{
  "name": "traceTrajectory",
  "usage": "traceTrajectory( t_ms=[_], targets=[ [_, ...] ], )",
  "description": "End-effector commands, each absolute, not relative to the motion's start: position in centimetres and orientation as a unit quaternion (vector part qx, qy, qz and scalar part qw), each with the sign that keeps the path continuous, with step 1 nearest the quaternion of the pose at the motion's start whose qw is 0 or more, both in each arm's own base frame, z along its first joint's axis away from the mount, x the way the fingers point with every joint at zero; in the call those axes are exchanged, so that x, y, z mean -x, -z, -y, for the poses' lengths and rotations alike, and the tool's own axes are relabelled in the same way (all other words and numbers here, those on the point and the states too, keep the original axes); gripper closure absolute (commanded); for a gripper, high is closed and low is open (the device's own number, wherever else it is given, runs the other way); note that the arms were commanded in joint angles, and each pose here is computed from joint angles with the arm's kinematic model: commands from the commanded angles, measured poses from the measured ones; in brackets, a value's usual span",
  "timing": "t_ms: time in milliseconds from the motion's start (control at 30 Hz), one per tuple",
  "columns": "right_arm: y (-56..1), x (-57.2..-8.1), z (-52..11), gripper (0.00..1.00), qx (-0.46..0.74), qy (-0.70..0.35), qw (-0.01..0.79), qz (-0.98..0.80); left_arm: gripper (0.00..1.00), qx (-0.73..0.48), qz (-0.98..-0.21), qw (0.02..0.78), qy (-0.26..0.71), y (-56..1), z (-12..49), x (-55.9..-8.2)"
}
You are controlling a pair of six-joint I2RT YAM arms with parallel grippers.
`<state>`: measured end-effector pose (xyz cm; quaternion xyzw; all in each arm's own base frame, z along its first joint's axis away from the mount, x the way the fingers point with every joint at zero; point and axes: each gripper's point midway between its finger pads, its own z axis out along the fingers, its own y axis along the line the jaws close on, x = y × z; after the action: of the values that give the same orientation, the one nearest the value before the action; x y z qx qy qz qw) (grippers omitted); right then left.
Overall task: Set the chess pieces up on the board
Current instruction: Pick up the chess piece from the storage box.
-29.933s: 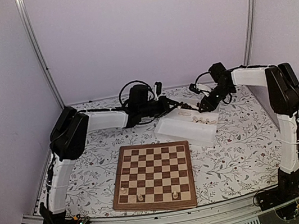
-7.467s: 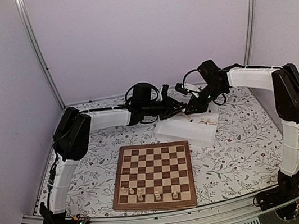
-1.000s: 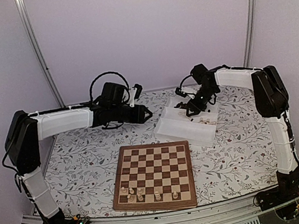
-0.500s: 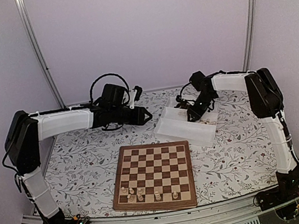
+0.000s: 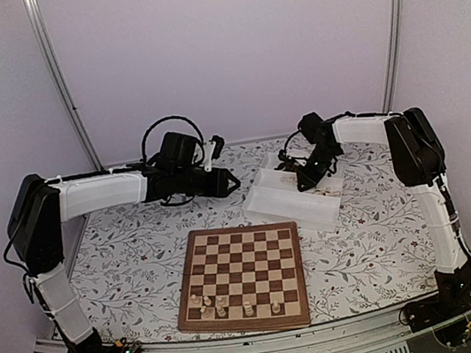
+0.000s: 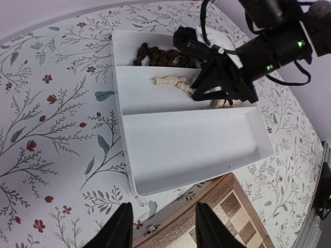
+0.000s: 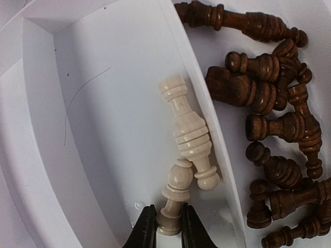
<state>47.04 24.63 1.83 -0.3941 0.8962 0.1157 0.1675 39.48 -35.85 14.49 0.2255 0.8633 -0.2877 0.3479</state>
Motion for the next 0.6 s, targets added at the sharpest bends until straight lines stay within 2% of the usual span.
traceTrajectory(
  t_ms=[0, 300, 567],
  targets=[
    [-2.9, -46.7, -24.3, 0.9, 0.397, -0.109, 0.176, -0.894, 0.57, -0.217, -0.855, 0.353, 0.311, -15.8, 36.2, -40.1],
    [-11.5, -43.8, -26.9, 0.95, 0.461, -0.196, 0.277, -0.82, 0.57, -0.189, -0.829, 0.334, 0.407, -18.4, 39.7, -40.9],
    [-15.2, -41.3, -28.2, 0.94, 0.488, -0.256, 0.301, -0.778, 0.56, -0.158, -0.782, 0.307, 0.518, -20.2, 43.0, -41.0]
  ],
)
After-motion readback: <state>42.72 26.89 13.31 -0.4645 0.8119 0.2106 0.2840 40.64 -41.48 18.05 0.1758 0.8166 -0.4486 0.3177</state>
